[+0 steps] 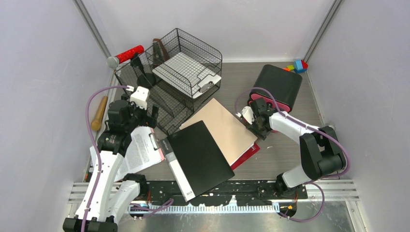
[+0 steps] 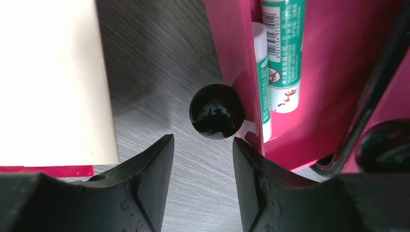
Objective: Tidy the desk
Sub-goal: Close the drawer in the storage box.
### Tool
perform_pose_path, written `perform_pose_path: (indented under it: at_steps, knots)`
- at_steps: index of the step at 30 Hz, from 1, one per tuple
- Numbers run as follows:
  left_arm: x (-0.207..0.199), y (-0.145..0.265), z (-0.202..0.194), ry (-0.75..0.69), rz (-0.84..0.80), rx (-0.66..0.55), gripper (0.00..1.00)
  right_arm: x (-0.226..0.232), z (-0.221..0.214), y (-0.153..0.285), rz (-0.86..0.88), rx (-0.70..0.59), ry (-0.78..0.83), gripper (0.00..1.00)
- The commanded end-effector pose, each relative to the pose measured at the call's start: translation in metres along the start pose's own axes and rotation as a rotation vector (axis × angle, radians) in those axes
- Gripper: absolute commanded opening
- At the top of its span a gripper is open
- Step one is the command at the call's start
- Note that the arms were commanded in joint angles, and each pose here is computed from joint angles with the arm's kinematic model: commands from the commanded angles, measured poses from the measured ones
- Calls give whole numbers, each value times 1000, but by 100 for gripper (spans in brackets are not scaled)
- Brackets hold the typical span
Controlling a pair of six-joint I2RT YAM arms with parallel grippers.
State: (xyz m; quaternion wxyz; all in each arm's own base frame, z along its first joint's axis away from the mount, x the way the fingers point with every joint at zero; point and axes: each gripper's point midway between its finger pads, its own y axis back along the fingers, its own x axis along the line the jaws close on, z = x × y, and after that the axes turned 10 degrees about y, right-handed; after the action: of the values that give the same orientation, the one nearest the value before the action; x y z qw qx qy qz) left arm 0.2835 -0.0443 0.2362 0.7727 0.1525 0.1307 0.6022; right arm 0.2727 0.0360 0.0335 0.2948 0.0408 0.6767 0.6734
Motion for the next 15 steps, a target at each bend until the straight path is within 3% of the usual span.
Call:
perform_pose_path:
  at_steps: [1, 15]
  knots:
    - [-1, -1, 12, -14, -12, -48, 99, -34, 18, 3, -114, -50, -61, 54]
    - [-1, -2, 11, -15, -14, -45, 99, -57, 26, -5, -212, -60, -129, 54]
